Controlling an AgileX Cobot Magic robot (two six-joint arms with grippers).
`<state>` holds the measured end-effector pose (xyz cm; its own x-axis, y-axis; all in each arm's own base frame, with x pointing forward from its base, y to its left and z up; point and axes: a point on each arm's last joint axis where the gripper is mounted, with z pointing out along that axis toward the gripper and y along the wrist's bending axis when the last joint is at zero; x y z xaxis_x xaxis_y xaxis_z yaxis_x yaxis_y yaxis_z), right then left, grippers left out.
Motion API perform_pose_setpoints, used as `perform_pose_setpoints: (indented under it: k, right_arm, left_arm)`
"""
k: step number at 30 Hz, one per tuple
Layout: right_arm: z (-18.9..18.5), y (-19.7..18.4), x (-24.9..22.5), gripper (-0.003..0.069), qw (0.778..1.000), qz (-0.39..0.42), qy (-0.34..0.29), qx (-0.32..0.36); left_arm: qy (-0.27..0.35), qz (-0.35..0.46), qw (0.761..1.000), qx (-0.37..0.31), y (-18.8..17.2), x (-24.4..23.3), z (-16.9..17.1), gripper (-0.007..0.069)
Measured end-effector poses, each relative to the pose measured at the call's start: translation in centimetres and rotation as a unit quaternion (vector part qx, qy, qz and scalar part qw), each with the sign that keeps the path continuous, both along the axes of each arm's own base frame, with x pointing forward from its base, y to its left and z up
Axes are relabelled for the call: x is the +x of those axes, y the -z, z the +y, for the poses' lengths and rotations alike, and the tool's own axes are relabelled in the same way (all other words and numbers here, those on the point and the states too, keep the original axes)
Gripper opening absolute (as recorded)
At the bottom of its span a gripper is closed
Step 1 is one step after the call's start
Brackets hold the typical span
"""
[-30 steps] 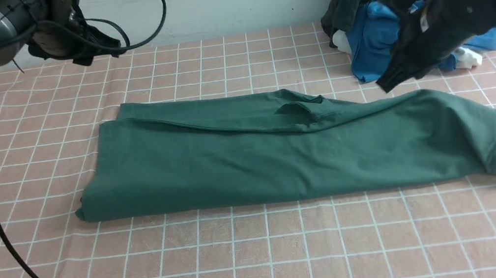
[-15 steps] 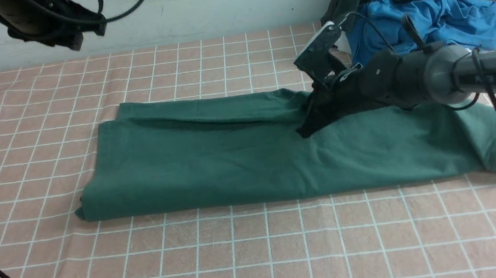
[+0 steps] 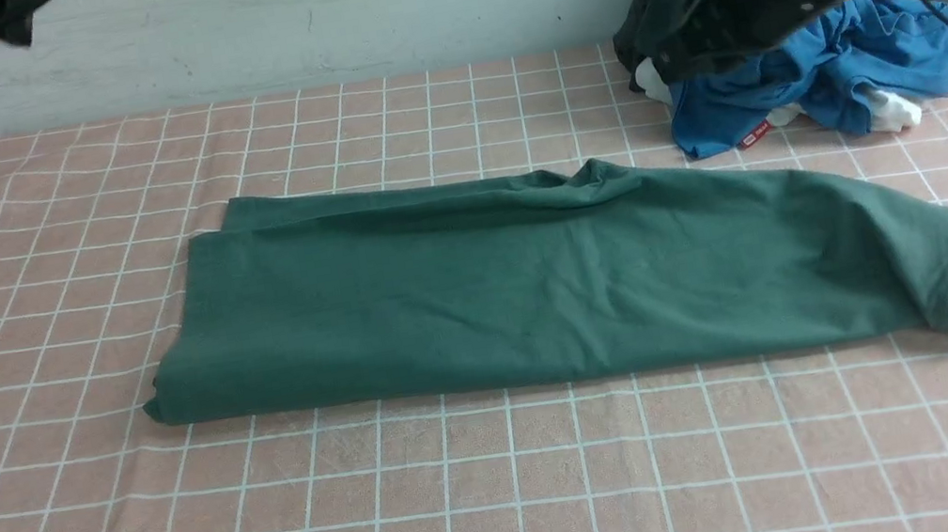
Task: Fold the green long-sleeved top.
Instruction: Use the right arm to clamp the right edge of the fabric
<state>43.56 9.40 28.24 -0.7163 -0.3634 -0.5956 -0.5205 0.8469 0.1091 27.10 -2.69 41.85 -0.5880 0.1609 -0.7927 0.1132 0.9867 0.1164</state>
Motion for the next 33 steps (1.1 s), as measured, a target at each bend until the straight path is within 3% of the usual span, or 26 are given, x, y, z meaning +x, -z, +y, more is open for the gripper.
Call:
perform_pose_setpoints:
  k: [3,6,10,15,19,21,23,24,29,30,33]
  right_arm:
    - [-1.1,3.3,-3.1,0.0057,0.994,0.097,-0.005,-0.058]
    - [-3.4,10.2,-6.3,0.0024,0.972,0.182,-0.001,-0.151]
    - [-7.2,12.1,-5.6,0.0007,0.96,0.14,0.055,-0.236]
    - [-13.2,10.3,-2.7,0.0004,0.924,0.056,0.177,-0.333]
    - [-14.8,8.3,-1.9,0.0004,0.906,0.04,0.253,-0.337]
    - [-14.1,6.4,-1.9,0.0004,0.916,0.05,0.292,-0.271]
    - [-13.7,6.1,-2.0,0.0006,0.922,0.057,0.293,-0.246]
    - [-13.1,5.7,-2.4,0.0017,0.934,0.08,0.292,-0.19]
    - [-15.0,6.6,-2.9,0.016,0.934,0.139,0.317,-0.089]
    - [-17.0,8.0,-3.0,0.0338,0.923,0.164,0.343,-0.062]
    - [-17.8,9.8,-2.8,0.0475,0.916,0.186,0.351,-0.052]
  left_arm:
    - [-0.004,-0.01,1.0,-0.016,2.8,-2.7,0.2,0.011]
    - [-0.005,0.026,1.0,-0.016,7.4,-5.1,0.5,0.0084]
    - [-0.009,0.09,0.996,-0.008,10.8,-6.0,0.6,0.0079]
    - [-0.011,0.112,0.994,0.001,11.9,-5.9,0.7,0.0079]
    - [-0.012,0.106,0.994,-0.006,11.9,-5.8,0.6,0.0079]
    - [-0.012,0.103,0.995,-0.011,11.8,-5.7,0.6,0.0079]
    - [-0.012,0.101,0.995,-0.012,11.8,-5.7,0.6,0.0079]
    - [-0.011,0.097,0.995,-0.014,11.8,-5.6,0.5,0.0079]
    - [-0.012,0.1,0.995,-0.024,11.9,-5.5,0.4,0.0079]
    - [-0.013,0.102,0.994,-0.036,11.9,-5.5,0.3,0.0076]
    - [-0.014,0.102,0.994,-0.043,11.9,-5.5,0.2,0.0072]
